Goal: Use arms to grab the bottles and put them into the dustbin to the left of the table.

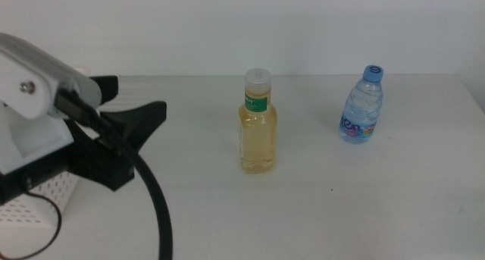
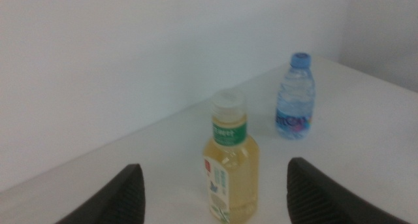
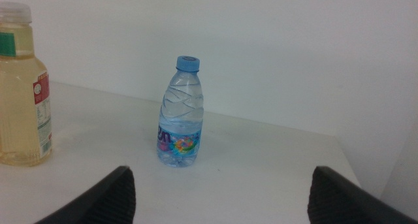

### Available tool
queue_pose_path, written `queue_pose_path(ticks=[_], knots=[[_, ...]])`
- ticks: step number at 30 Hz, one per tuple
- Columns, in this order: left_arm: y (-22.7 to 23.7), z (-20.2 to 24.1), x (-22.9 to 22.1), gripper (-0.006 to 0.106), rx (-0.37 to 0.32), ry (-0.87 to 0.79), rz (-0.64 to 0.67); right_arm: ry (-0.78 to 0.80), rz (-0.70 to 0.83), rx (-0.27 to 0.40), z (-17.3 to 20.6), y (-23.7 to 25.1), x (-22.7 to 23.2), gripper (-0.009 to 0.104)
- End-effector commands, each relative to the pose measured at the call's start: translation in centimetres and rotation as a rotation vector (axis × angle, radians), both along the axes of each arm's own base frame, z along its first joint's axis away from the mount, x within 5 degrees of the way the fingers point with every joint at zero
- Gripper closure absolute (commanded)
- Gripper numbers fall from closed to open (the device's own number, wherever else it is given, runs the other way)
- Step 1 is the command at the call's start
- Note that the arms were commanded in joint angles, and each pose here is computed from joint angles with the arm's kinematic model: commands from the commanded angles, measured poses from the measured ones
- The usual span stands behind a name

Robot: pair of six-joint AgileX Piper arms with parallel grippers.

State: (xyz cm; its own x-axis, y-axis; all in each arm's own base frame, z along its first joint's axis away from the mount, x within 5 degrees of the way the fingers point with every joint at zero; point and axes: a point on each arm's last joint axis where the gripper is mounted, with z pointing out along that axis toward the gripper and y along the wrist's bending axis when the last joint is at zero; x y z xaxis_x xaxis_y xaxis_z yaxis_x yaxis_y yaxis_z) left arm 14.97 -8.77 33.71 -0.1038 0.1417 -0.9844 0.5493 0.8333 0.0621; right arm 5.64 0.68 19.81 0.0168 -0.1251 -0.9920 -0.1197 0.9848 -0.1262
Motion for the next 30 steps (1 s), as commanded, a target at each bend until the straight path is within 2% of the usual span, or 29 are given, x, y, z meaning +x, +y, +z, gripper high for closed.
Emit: queue_pose_path(ticks=[1,3,4,9,16,25,30], knots=[[0.1,1.0,-0.1,0.036,-0.016,-0.037,0.008,-0.109,-0.004,-0.005,1.1,0.0,-0.3,0.024],[0.2,0.6,-0.2,0.036,0.033,-0.049,0.006,-0.109,-0.004,-0.005,1.1,0.0,-0.3,0.024],[0.2,0.4,-0.2,0.036,0.022,-0.032,0.010,-0.109,-0.004,-0.005,1.1,0.0,-0.3,0.024],[0.1,-1.4,-0.3,0.036,-0.086,0.073,0.050,-0.109,-0.004,-0.005,1.1,0.0,-0.3,0.024],[-0.3,-4.2,-0.8,0.036,-0.220,0.074,0.018,-0.109,-0.004,-0.005,1.1,0.0,-0.3,0.024],[-0.1,-6.7,-1.4,0.036,-0.177,0.087,0.008,-0.109,-0.004,-0.005,1.1,0.0,-0.3,0.024],[0.2,-7.3,-1.3,0.036,-0.175,0.095,0.043,-0.109,-0.004,-0.005,1.1,0.0,-0.3,0.024]])
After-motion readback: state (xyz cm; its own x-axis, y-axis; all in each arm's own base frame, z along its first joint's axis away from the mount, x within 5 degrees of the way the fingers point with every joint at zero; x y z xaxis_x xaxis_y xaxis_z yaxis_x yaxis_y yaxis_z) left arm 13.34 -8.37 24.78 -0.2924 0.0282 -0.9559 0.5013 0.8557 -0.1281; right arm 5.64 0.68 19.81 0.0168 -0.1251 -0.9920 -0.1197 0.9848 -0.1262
